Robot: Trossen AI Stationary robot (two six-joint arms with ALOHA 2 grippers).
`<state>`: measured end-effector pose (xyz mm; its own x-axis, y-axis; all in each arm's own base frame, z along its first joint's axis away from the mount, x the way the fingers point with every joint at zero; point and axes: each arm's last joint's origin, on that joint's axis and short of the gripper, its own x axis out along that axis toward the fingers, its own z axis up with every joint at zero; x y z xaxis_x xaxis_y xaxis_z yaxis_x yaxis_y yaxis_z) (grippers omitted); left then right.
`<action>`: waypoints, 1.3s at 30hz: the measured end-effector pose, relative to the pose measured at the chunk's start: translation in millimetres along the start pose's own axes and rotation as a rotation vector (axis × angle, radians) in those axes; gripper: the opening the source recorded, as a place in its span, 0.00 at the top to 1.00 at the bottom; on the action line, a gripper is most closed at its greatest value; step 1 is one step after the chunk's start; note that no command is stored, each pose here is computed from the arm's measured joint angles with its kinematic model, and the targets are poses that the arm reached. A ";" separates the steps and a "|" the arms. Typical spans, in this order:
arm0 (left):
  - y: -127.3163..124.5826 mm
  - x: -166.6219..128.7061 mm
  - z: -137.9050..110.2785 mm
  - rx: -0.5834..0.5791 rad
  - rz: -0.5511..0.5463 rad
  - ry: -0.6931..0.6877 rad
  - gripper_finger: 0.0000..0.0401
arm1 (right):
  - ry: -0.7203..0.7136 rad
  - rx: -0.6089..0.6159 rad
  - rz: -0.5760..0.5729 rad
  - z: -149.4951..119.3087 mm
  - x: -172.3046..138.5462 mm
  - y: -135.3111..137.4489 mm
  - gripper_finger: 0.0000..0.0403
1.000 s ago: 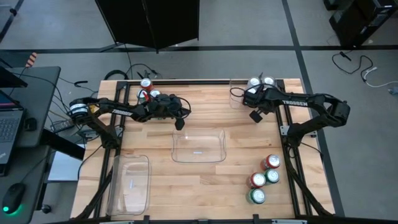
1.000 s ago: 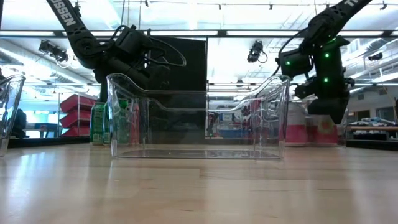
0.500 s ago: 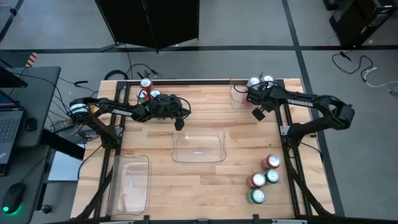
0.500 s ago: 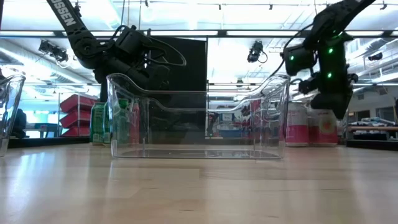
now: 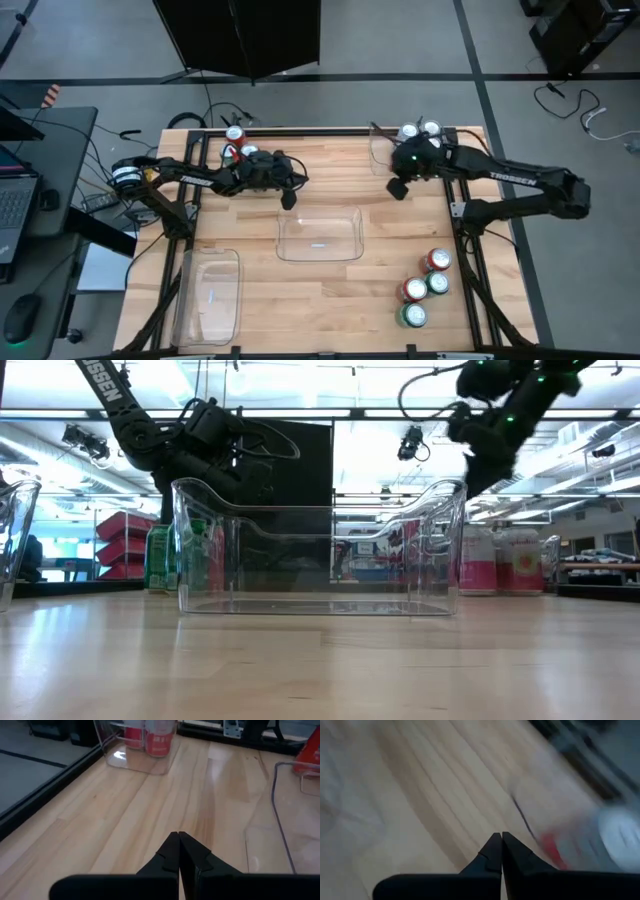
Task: Sort soda cans
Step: Move the top transparent bin from the middle to the top right of the table
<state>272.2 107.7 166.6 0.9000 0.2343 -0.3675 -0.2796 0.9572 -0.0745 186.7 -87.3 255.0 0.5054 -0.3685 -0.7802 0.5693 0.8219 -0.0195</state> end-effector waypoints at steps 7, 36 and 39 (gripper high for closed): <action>4.7 -0.9 2.0 -0.011 -0.047 -0.019 1.00 | -0.006 -0.089 0.011 21.0 41.4 2.6 1.00; 7.2 -1.1 -1.4 0.006 -0.024 0.016 0.99 | 0.183 -0.068 -0.275 69.7 80.5 -25.9 1.00; 7.2 -1.1 -1.3 0.006 -0.024 0.015 0.99 | 0.140 -0.076 -0.262 72.5 67.5 -21.5 1.00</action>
<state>268.8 114.1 165.3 0.9014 0.2085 -0.3795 -0.2558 0.9636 -0.0780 255.6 -161.4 248.1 0.2502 -0.5131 -0.8211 0.6152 0.7391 -0.2744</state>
